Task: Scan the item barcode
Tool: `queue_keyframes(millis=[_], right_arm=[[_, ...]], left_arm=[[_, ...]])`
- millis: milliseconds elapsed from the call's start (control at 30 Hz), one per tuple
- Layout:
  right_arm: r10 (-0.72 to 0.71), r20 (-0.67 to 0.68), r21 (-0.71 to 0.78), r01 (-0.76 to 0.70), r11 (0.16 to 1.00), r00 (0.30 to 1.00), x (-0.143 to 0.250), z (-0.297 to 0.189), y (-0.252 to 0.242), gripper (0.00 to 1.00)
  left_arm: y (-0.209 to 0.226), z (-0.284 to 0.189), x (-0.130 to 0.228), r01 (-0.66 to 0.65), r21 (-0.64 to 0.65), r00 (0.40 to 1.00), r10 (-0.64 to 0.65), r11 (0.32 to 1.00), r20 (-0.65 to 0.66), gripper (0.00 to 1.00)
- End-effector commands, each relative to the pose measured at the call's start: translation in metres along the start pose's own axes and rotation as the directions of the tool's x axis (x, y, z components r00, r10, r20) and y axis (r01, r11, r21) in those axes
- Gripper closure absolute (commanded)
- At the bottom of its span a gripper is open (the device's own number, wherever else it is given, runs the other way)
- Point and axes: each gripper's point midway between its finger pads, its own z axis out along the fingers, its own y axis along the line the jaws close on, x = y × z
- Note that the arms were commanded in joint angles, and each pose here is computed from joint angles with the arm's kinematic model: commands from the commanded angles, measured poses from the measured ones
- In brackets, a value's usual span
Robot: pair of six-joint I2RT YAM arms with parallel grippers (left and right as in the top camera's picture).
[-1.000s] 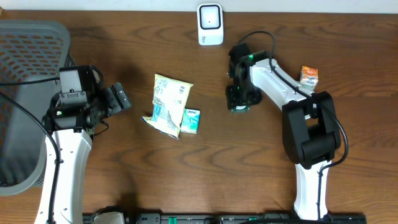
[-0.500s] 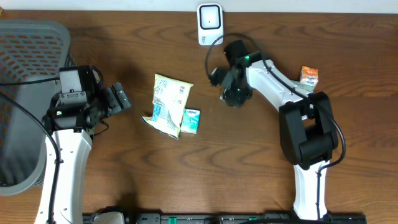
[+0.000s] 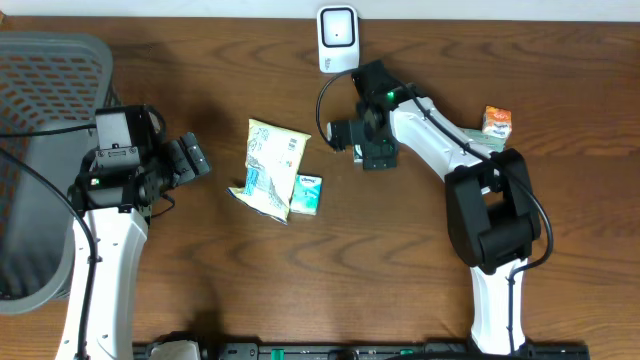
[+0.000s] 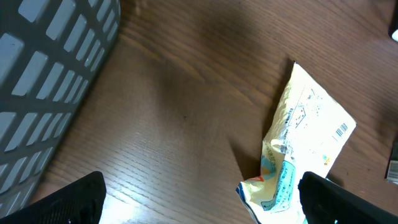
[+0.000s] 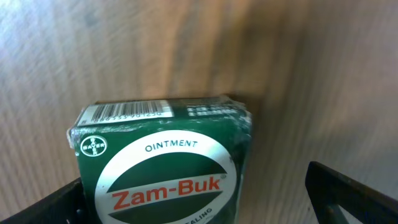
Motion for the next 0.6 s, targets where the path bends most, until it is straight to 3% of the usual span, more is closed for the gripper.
queue_keyframes(millis=[0,33,67,200,300,367,567], right_arm=[[0.267,0.090,0.096,-0.276,0.956,0.959,-0.012,-0.047,-0.027,0.01],[0.445,0.148,0.106,-0.461,0.881,0.883,-0.015,-0.070,-0.035,0.01],[0.536,0.177,0.103,-0.557,0.824,0.826,-0.015,-0.081,-0.038,0.01],[0.793,0.206,0.037,-0.815,0.579,0.573,-0.010,-0.105,-0.034,0.01],[0.914,0.149,-0.057,-0.920,0.388,0.377,-0.007,-0.099,-0.019,0.01],[0.953,0.091,-0.142,-0.944,0.299,0.289,-0.014,-0.088,-0.003,0.01],[0.998,-0.063,-0.110,-0.994,-0.008,-0.001,-0.004,-0.044,0.035,0.01]], left_arm=[[0.001,0.000,0.000,0.005,-0.002,1.000,-0.005,1.000,-0.004,0.02],[0.001,0.000,0.000,0.005,-0.002,1.000,-0.005,1.000,-0.004,0.02],[0.001,0.000,0.000,0.005,-0.002,1.000,-0.005,1.000,-0.004,0.02],[0.001,0.000,0.000,0.005,-0.002,1.000,-0.005,1.000,-0.004,0.02],[0.001,0.000,0.000,0.005,-0.002,1.000,-0.005,1.000,-0.004,0.02],[0.001,0.000,0.000,0.005,-0.002,1.000,-0.005,1.000,-0.004,0.02],[0.001,0.000,0.000,0.005,-0.001,1.000,-0.005,1.000,-0.004,0.02]])
